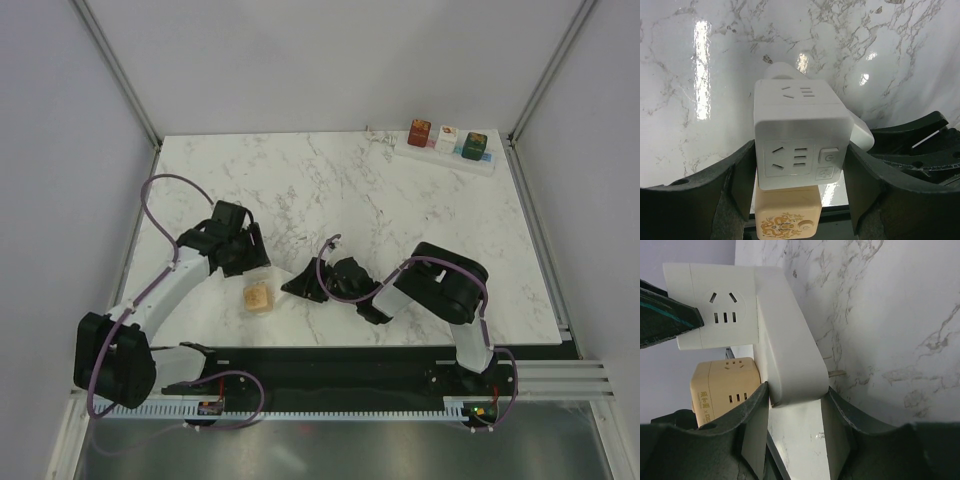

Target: Pull the plug off the socket

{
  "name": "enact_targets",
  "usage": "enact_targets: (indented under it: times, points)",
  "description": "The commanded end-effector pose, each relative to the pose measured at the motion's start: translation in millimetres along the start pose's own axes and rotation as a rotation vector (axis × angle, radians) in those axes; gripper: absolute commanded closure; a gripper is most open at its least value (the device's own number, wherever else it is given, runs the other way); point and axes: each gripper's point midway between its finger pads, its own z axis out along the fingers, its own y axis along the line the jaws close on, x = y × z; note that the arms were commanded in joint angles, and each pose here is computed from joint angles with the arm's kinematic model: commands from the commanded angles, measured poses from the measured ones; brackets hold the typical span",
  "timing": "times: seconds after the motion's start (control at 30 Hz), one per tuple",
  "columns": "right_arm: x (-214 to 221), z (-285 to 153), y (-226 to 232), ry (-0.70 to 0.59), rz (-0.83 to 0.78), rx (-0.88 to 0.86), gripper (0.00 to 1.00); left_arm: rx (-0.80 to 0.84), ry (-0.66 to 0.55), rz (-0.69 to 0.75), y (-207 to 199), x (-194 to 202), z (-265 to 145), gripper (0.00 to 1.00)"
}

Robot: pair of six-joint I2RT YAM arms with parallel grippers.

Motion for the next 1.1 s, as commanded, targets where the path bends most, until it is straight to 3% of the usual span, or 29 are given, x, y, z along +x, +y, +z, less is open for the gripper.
enact_targets:
  times: [0.0, 0.07, 0.17, 0.43, 0.6, 0.77, 0.87, 0.93, 1.07]
  points:
    - [8.2, 0.8, -10.2, 0.022, -0.061, 0.034, 1.0, -0.002, -0.015, 0.101, -10.0, 2.1, -4.3, 0.98]
    - [5.8, -0.1, -8.1, 0.015, -0.058, 0.026, 1.0, 0.042, 0.038, 0.111, -11.1, 18.8, 0.7, 0.98]
    - [0.3, -5.4, -8.7, -0.015, -0.041, 0.027, 1.0, 0.142, 0.021, 0.11, -22.8, 25.2, -0.3, 0.98]
    - [-16.8, -21.4, -17.4, -0.079, 0.005, 0.025, 1.0, 0.337, -0.199, 0.057, -52.7, -4.0, -32.2, 0.98]
    - [-12.4, -16.8, -25.0, -0.06, 0.01, 0.055, 1.0, 0.251, -0.064, -0.021, -54.8, -1.1, -24.2, 0.98]
    - [-15.2, -18.9, -29.3, -0.075, 0.004, 0.084, 1.0, 0.164, -0.092, 0.016, -53.6, -3.0, -27.3, 0.98]
    - [-17.5, -20.1, -29.4, -0.081, 0.014, 0.085, 1.0, 0.303, -0.049, 0.086, -72.7, 14.4, -30.7, 0.98]
    - [-17.7, -21.9, -29.2, -0.078, 0.022, 0.08, 1.0, 0.502, -0.091, 0.092, -101.6, 12.7, -47.5, 0.98]
    - [-29.0, -29.6, -37.7, -0.106, 0.052, 0.093, 1.0, 0.516, -0.081, 0.08, -97.7, 22.0, -40.5, 0.98]
